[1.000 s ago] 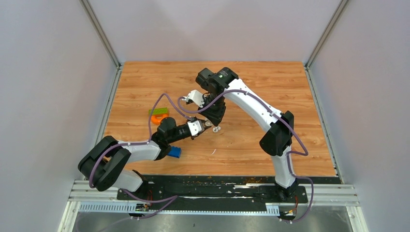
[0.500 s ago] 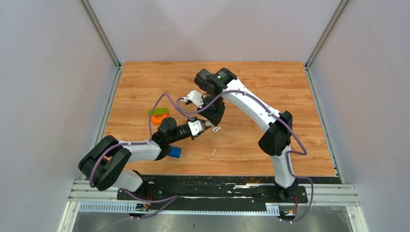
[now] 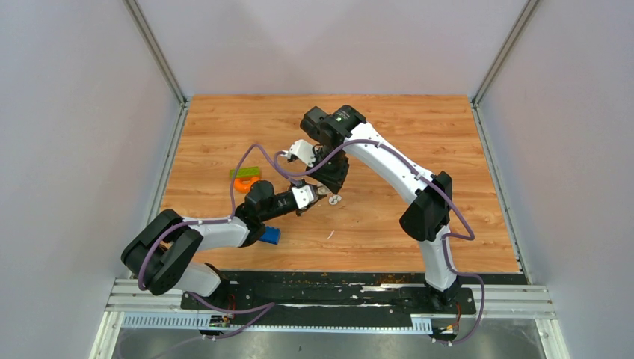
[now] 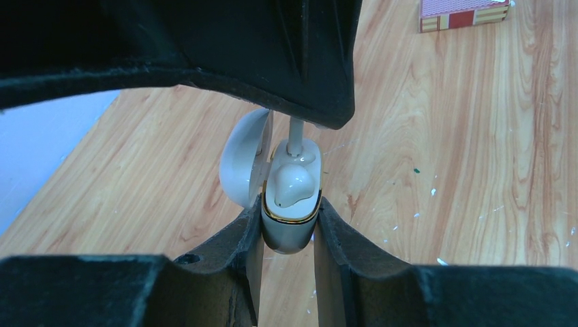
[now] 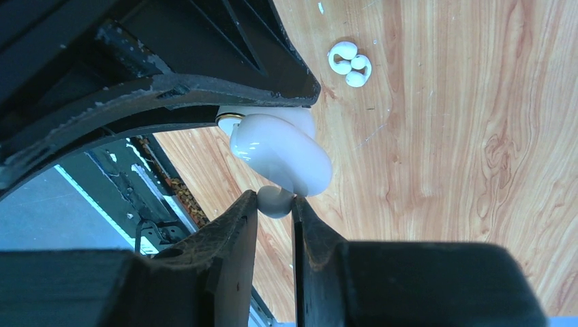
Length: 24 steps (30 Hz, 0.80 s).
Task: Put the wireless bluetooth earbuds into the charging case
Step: Place the earbud in the charging case.
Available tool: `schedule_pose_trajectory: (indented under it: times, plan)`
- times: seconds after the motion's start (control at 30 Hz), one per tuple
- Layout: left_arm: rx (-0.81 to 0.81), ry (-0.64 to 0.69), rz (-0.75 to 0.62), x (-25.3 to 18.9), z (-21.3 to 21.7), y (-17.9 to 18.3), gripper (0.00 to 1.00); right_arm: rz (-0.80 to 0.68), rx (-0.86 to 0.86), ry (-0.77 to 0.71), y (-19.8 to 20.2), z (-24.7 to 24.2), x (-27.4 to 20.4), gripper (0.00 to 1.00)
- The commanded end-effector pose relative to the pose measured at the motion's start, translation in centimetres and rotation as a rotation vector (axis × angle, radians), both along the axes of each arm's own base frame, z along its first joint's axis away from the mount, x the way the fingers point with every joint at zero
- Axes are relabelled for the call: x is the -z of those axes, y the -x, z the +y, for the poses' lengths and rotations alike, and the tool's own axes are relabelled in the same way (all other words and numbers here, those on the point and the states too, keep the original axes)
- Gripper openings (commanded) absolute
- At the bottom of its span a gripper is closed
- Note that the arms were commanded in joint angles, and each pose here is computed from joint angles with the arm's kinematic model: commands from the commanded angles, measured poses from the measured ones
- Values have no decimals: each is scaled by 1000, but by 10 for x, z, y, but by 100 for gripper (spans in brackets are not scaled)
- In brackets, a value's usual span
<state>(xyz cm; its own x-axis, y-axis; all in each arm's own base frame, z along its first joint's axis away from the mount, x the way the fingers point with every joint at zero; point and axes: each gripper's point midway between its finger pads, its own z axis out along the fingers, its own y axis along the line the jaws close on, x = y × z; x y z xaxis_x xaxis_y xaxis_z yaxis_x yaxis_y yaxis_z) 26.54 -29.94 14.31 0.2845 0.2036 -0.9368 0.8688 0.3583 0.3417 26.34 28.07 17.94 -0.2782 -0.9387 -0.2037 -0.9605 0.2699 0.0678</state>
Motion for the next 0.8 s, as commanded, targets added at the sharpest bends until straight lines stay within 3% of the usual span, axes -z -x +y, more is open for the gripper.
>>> schedule_pose_trajectory:
  times: [0.0,0.77]
  plan:
    - [23,35,-71,-23,-9,-3,9,-42,4,-8,3,-7,-18,11]
    - [17,53,-56,-27,-12,-5,9,-32,17,-15,-2,6,-9,16]
